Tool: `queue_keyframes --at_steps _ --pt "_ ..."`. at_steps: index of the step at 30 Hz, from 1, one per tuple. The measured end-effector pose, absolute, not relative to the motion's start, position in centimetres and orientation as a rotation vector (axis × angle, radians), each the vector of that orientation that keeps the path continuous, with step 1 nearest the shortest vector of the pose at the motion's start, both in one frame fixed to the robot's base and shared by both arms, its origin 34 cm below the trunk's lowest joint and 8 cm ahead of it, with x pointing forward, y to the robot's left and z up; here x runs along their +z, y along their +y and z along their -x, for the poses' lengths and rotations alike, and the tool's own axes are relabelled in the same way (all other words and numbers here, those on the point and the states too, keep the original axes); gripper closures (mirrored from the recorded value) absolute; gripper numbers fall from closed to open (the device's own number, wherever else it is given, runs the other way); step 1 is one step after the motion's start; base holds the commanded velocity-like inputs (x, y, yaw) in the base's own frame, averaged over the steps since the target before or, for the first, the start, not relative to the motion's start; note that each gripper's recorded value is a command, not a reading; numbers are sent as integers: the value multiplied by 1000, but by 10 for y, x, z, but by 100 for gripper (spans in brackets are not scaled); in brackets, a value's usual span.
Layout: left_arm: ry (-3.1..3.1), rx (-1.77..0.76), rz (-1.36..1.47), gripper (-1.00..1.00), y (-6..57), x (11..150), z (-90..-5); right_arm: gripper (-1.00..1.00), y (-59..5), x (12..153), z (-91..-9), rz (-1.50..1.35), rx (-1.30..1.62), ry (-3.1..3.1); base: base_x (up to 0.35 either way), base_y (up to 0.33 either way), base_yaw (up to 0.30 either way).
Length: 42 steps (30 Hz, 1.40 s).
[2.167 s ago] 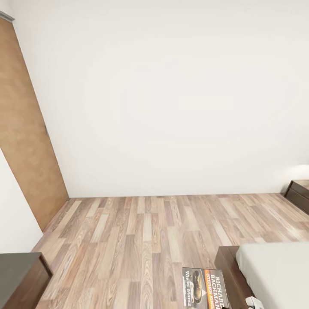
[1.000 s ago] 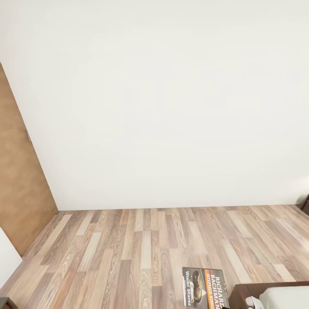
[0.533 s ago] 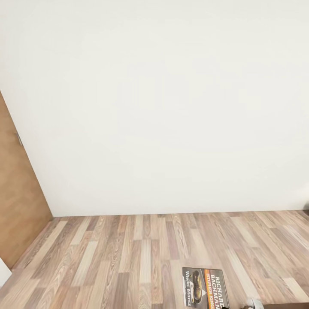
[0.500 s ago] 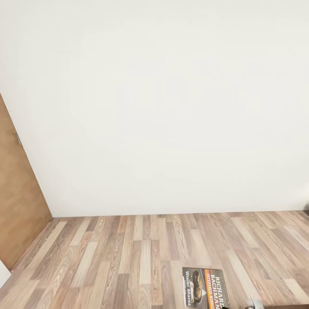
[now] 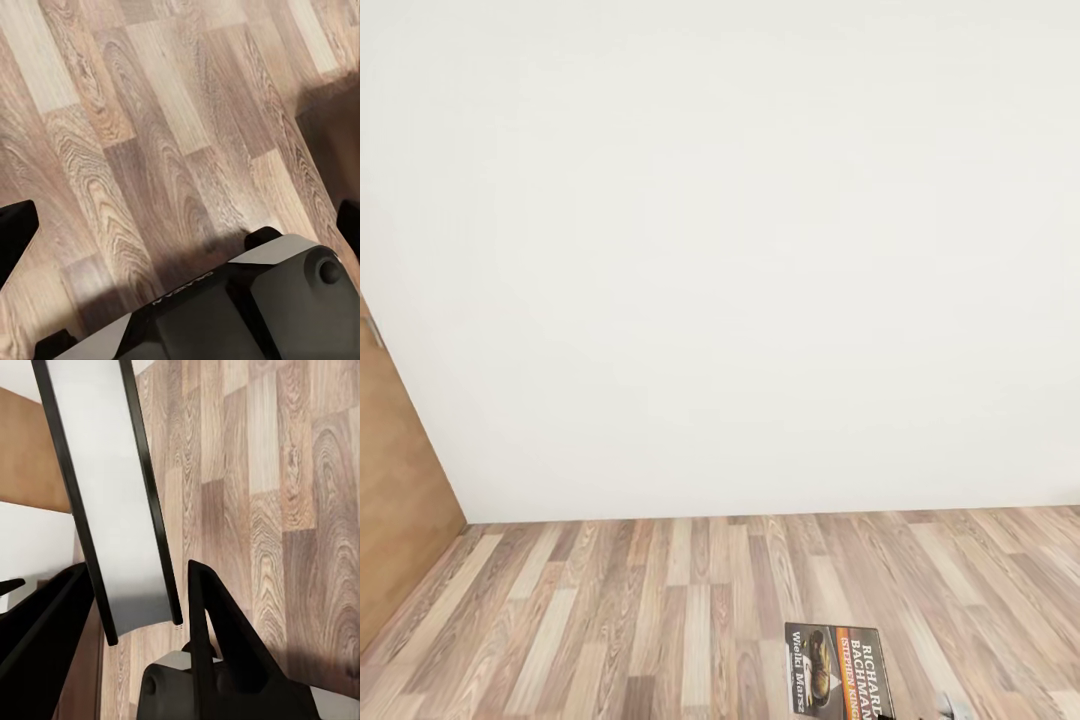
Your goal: In the bedroom, move the book from the bed onto either nightstand, and place the two sandals side by side next to the bed.
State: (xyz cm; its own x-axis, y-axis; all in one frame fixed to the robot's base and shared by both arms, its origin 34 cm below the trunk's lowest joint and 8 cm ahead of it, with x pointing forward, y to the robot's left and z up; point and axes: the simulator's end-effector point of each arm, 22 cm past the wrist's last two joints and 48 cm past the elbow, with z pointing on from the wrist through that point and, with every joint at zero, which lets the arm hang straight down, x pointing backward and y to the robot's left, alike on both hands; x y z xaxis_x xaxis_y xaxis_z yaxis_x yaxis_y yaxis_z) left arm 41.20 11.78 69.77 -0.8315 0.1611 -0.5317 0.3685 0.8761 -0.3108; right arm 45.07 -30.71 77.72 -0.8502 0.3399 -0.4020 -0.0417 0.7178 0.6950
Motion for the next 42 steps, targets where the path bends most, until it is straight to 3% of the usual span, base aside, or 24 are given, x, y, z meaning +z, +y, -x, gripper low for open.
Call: queue_keyframes --at_steps 42 --pt "2541 -557 -385 -100 117 698 -412 100 -307 777 -450 -228 991 2409 328 0 -1"
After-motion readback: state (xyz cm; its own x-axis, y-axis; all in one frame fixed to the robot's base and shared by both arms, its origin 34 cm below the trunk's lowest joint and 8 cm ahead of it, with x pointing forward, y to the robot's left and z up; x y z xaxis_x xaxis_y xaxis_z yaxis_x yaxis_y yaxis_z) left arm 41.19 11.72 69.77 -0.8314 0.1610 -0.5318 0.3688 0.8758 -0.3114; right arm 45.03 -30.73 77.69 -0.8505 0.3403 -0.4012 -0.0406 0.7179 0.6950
